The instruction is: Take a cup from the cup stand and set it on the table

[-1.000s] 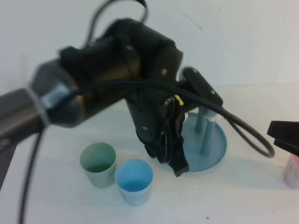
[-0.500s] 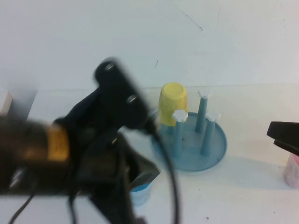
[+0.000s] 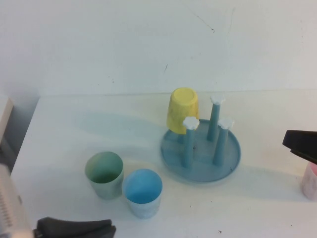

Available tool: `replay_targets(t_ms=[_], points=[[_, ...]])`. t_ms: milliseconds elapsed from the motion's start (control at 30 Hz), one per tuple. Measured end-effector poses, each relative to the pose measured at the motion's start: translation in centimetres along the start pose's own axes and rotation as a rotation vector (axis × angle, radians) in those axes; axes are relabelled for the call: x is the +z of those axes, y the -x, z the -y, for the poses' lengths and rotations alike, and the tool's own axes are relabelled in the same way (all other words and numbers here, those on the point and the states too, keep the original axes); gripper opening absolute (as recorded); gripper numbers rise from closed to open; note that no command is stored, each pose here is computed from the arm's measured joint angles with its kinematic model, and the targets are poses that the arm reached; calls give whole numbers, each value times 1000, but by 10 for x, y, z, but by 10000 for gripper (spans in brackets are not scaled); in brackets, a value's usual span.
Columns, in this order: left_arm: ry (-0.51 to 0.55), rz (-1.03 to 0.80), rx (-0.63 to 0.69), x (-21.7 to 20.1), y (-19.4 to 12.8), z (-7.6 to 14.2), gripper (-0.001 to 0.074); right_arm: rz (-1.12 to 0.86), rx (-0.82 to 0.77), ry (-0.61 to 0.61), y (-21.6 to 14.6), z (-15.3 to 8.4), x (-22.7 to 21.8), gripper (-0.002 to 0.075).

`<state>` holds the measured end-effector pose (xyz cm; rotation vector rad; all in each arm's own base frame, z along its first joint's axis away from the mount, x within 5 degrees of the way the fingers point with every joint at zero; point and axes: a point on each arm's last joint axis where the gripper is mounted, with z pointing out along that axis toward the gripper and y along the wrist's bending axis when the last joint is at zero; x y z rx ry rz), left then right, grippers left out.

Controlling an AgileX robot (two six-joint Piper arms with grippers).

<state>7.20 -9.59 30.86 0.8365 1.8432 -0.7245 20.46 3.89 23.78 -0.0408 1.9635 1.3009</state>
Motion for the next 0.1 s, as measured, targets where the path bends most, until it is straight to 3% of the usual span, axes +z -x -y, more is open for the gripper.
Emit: replay_targets(t_ms=[100], points=[[20, 83, -5, -8, -11, -2, -1, 0, -10, 0, 0, 0, 0, 692]])
